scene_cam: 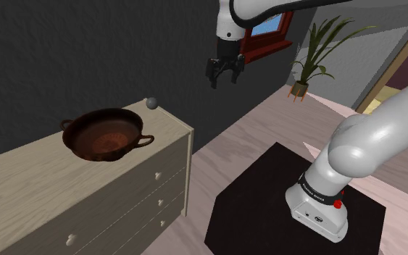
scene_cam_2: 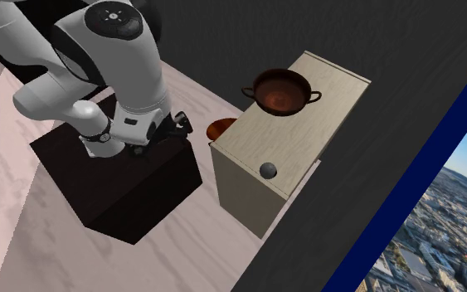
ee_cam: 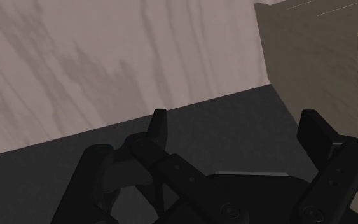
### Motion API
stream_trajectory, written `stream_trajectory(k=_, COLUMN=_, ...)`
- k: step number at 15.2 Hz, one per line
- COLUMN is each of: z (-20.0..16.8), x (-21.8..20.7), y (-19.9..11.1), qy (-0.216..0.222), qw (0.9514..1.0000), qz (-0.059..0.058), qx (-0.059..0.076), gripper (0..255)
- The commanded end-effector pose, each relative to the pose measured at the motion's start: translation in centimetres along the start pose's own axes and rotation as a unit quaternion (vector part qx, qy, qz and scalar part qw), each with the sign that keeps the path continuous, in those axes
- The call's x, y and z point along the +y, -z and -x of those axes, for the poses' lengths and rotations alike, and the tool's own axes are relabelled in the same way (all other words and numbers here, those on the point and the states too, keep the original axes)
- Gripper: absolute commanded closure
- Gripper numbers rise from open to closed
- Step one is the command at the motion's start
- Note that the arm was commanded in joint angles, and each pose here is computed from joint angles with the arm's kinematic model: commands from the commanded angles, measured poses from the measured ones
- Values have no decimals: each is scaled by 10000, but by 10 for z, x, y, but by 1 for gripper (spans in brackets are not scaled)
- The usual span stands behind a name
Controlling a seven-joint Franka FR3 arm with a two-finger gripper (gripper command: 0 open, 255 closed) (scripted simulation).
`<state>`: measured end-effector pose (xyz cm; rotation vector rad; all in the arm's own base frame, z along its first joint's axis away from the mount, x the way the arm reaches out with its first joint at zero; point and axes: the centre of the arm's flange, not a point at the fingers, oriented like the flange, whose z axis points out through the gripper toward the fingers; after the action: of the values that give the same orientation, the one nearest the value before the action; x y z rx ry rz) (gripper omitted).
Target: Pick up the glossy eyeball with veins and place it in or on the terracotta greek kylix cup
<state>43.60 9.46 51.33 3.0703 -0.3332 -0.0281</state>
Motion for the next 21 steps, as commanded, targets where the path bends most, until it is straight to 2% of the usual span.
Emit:
stream_trajectory(k=1, z=-13, x=-24, y=-6, qy=1, qw=10000, qz=-29, qx=4, gripper=0)
stream_trajectory(k=20, z=-150, x=-221, y=-50, qy=24, qw=9996, qz=-253, qx=78, gripper=0)
stream_trajectory(k=21, z=-150, x=-221, y=-56, qy=24, qw=9996, qz=-253, qx=78, gripper=0)
